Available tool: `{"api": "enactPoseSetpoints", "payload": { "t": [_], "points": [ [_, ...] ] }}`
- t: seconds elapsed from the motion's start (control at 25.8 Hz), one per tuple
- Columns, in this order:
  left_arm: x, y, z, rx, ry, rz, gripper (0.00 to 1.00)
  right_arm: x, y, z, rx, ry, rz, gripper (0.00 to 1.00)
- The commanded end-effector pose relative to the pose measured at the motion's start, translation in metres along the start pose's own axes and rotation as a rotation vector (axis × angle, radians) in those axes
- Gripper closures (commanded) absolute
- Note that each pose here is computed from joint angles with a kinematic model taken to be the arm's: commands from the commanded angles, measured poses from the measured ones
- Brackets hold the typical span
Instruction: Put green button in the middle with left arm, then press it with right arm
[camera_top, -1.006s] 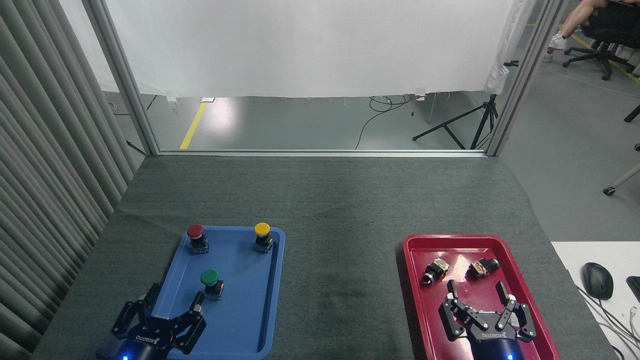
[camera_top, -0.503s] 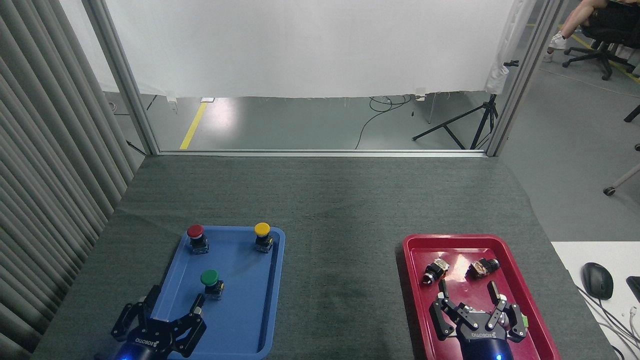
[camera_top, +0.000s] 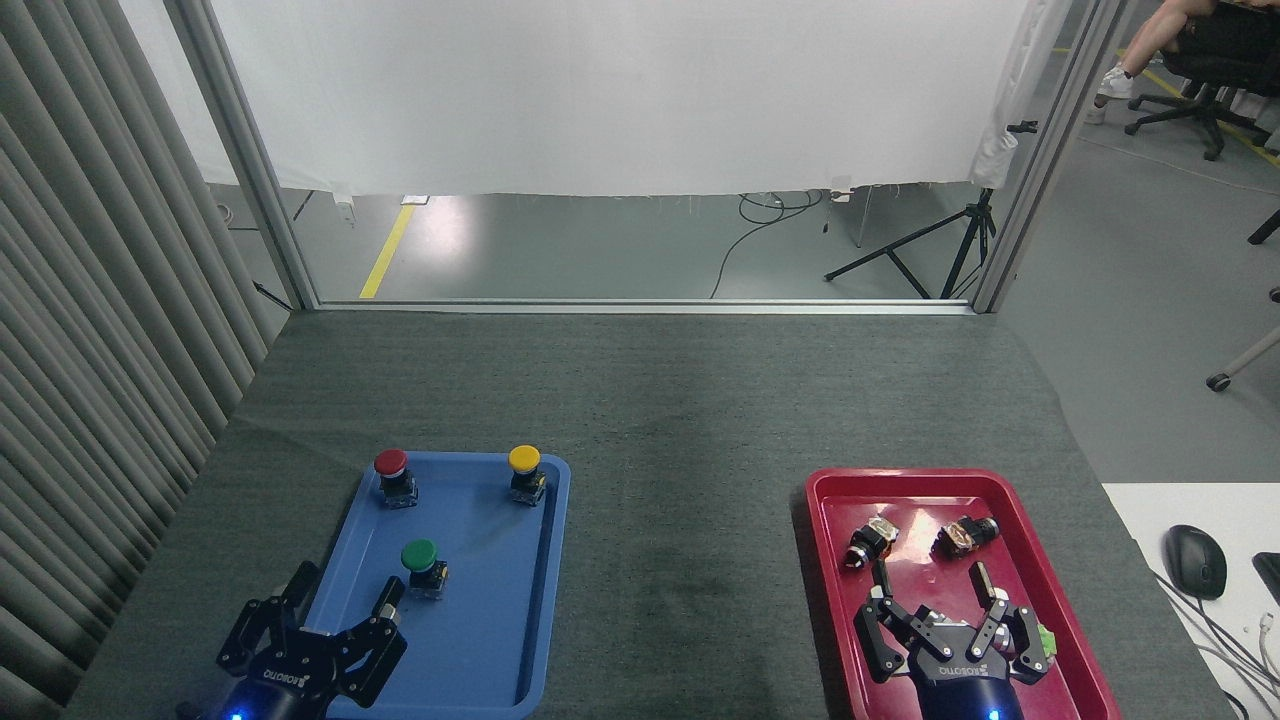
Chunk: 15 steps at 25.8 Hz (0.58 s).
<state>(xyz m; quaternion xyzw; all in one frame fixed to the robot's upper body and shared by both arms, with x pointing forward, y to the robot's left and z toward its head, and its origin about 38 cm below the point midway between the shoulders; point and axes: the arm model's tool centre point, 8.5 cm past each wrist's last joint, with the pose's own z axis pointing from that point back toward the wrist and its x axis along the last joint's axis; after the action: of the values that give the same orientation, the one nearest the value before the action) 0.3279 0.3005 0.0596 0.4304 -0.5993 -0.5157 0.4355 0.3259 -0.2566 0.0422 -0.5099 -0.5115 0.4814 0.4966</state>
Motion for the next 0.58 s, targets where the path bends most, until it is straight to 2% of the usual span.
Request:
{"api": "enactPoseSetpoints", "payload": {
  "t": [0.0, 0.12, 0.23, 0.43, 0.5, 0.54],
  "points": [
    [0.000, 0.000, 0.000, -0.001, -0.002, 0.001, 0.01, -0.002, 0.000, 0.000, -0.003, 0.004, 0.004, 0.00],
    [-0.001, -0.001, 0.000, -0.002, 0.000, 0.001, 0.01, -0.001, -0.001, 0.000, -0.006, 0.002, 0.013, 0.00],
    [-0.001, 0.000, 0.001, 0.000, -0.001, -0.001, 0.01, 0.001, 0.000, 0.000, -0.003, -0.006, 0.079, 0.00],
    [-0.006, 0.002, 0.004, 0.008, -0.005, 0.005, 0.01, 0.004, 0.000, 0.000, -0.003, 0.000, 0.070, 0.00],
    [-0.009, -0.004, 0.005, -0.011, 0.019, -0.004, 0.01, 0.005, 0.000, 0.000, -0.002, 0.003, 0.063, 0.00],
    [-0.012, -0.013, 0.005, -0.036, 0.038, 0.003, 0.01, 0.006, 0.001, 0.000, 0.000, 0.003, 0.058, 0.00]
  ]
}}
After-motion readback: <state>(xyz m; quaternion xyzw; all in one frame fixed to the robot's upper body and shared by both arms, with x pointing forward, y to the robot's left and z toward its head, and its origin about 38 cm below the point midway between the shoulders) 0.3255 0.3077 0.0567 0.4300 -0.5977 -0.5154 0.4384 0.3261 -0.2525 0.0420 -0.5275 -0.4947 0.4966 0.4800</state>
